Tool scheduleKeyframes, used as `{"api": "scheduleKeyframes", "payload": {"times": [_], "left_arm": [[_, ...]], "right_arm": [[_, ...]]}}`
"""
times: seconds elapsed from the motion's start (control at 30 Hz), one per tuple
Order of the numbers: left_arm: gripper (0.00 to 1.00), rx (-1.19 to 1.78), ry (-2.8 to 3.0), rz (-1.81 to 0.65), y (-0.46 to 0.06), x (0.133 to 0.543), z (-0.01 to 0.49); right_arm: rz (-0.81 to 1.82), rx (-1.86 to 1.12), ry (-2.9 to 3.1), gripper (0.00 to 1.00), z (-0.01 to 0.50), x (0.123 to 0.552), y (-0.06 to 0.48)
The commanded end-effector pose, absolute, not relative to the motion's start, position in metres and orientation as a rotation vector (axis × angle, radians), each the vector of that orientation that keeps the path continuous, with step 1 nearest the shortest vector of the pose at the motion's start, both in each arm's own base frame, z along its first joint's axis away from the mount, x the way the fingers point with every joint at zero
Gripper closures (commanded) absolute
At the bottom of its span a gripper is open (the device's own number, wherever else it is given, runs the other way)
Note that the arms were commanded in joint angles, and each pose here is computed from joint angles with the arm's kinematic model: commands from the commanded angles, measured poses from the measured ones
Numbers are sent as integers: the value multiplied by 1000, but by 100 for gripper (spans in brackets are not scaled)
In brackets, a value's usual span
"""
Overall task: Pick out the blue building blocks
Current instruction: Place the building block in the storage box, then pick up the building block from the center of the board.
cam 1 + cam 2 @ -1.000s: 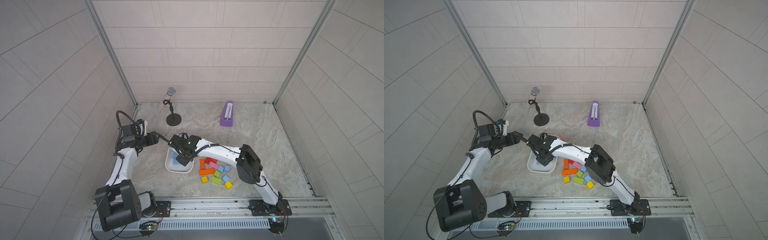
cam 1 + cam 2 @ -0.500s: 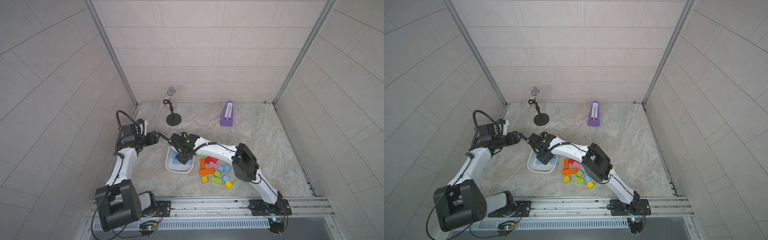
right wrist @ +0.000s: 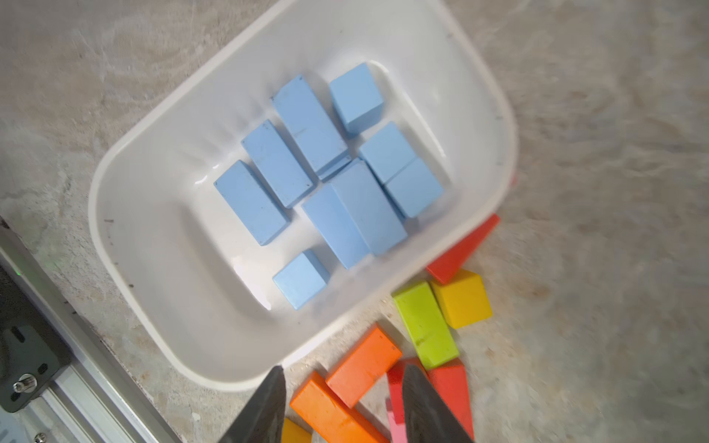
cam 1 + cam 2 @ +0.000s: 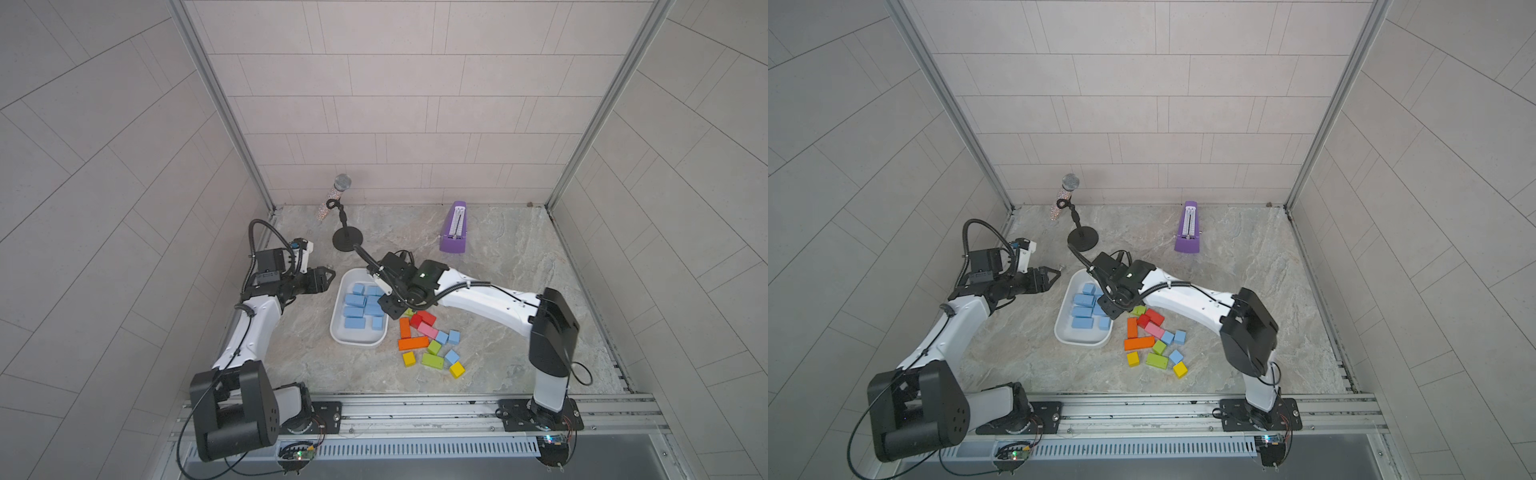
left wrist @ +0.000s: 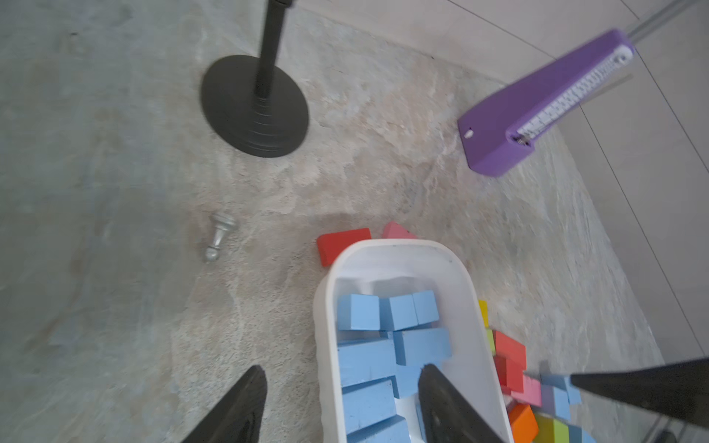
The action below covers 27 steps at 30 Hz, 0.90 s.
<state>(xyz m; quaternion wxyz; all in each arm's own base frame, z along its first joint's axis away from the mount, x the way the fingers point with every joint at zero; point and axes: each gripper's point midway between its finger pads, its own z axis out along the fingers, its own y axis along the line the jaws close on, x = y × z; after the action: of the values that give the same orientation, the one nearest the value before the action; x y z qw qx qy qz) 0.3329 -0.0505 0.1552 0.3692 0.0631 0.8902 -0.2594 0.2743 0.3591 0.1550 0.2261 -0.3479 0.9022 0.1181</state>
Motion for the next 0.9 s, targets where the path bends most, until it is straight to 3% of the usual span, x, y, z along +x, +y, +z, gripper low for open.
{"api": "scheduleKeyframes", "payload": {"times": [0.0, 0.27, 0.47, 0.87], "left_arm": [[32, 452, 2225, -674, -85, 319, 167], [31, 1263, 2169, -428, -158, 283, 148], [31, 1830, 2021, -279, -210, 260, 128], [34, 2261, 1775, -228, -327, 247, 81]], "right_arm": [[365, -791, 2457, 49, 169, 278, 332], [582, -362, 2463, 50, 157, 280, 235], [566, -128, 2418, 49, 148, 270, 163], [429, -19, 2358, 48, 137, 231, 104]]}}
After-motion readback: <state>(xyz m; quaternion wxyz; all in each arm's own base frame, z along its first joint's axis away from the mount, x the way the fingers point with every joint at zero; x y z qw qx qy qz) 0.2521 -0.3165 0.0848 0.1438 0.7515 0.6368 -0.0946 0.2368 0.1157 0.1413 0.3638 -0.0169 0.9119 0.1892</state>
